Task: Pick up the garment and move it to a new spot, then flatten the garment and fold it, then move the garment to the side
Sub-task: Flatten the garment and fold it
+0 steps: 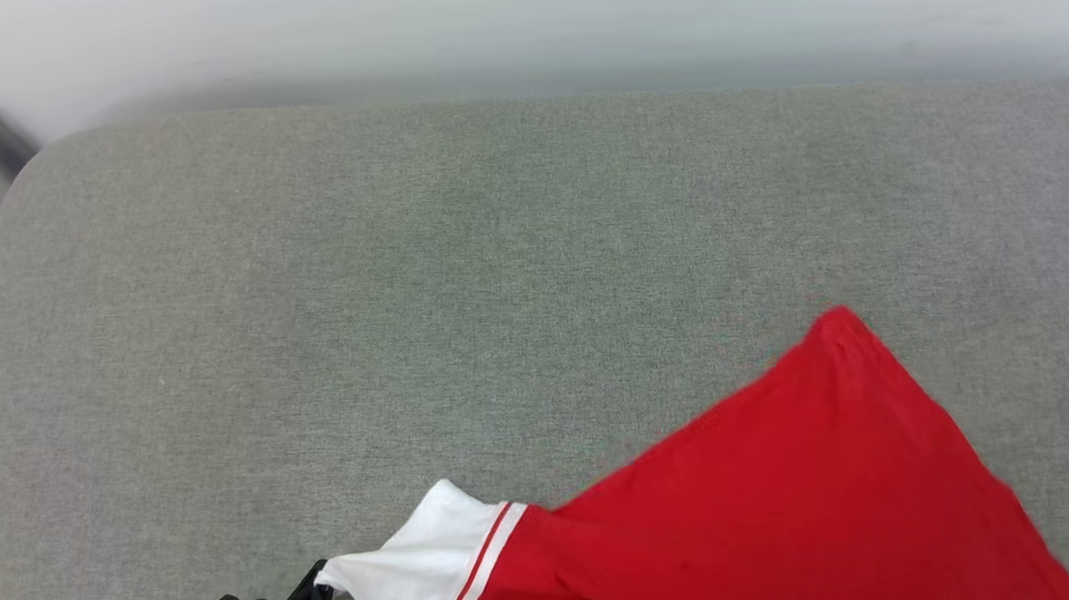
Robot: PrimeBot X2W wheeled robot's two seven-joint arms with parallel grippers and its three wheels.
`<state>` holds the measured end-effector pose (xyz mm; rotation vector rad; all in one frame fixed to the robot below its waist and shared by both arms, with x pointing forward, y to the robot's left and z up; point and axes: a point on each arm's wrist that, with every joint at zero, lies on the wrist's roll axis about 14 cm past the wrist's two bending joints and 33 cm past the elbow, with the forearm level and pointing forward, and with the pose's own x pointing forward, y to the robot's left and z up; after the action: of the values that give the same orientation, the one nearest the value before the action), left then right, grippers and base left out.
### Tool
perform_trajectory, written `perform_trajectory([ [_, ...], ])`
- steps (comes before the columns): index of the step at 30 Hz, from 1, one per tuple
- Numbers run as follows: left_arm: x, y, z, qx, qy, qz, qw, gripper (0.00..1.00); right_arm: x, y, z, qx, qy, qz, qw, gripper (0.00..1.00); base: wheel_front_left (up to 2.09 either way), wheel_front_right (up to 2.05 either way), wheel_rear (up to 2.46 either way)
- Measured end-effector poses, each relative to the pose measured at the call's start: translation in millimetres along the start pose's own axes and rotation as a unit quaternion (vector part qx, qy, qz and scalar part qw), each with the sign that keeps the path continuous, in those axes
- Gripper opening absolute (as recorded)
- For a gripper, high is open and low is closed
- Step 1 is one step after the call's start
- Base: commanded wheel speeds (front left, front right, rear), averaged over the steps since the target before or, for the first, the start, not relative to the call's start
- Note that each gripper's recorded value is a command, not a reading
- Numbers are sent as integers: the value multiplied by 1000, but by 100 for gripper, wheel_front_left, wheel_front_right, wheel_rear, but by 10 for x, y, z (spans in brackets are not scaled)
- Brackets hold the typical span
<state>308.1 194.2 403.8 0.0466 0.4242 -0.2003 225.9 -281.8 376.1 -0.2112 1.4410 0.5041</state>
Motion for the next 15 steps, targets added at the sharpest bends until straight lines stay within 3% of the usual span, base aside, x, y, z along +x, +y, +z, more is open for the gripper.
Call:
perform_trajectory([
  [6,9,-2,-12,3,3,-3,1000,0,184,159,-255,52,-14,19,998,0,0,0,0],
  [7,11,-7,-12,2,3,-4,1000,0,182,145,-231,56,-23,16,998,31,0,0,0],
  [8,11,-9,-9,3,3,-4,1000,0,164,118,-158,59,-40,12,997,100,0,0,0],
  [12,-1,-16,-9,3,2,-4,1000,0,-31,-68,250,48,-111,-17,992,100,0,0,0],
  [15,-8,-17,-14,0,2,-3,1000,0,-318,-242,723,25,-182,-46,982,100,0,0,0],
])
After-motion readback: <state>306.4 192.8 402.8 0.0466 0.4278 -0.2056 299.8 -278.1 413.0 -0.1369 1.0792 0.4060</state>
